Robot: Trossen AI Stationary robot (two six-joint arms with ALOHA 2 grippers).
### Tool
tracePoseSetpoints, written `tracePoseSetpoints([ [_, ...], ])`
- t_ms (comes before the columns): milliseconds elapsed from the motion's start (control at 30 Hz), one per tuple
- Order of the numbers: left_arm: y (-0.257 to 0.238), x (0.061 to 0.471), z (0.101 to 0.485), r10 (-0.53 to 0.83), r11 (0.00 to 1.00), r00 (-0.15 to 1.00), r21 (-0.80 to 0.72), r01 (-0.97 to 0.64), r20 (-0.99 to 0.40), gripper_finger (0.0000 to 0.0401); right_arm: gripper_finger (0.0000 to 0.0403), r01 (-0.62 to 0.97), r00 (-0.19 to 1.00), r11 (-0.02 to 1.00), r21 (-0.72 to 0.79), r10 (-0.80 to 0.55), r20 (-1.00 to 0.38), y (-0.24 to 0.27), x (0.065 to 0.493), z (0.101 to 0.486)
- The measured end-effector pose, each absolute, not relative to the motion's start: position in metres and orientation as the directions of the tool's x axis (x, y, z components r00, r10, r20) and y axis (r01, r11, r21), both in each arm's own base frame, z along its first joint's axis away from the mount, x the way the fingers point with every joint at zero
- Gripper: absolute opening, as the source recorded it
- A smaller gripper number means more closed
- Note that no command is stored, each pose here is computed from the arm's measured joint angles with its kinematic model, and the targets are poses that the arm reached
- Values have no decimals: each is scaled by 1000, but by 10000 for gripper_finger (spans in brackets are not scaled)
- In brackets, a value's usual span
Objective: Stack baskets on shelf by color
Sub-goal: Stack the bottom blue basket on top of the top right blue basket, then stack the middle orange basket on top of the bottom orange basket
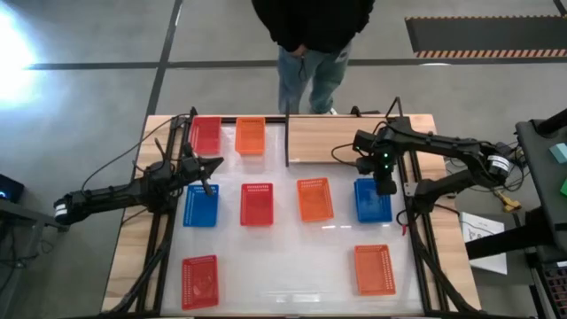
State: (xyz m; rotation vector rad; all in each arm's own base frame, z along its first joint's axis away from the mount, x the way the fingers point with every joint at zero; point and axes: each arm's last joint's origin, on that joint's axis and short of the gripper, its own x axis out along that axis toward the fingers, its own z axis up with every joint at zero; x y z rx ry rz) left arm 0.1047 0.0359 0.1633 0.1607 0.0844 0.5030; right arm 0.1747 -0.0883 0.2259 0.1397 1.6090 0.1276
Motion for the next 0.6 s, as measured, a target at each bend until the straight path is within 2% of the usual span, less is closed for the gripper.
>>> tracePoseSetpoints([
  [200,36,105,163,486,864,873,174,-473,-41,1,96,81,-26,985,155,158,-987,-90,178,228],
  [367,36,105,163,486,864,873,174,-473,-41,1,132,111,45,986,125,121,-992,-90,182,247],
  [533,36,105,163,486,864,873,174,-473,-41,1,127,125,162,988,93,72,-984,-84,183,275],
  [600,36,105,163,486,864,873,174,-473,-41,1,115,148,247,980,136,97,-964,-78,185,282],
])
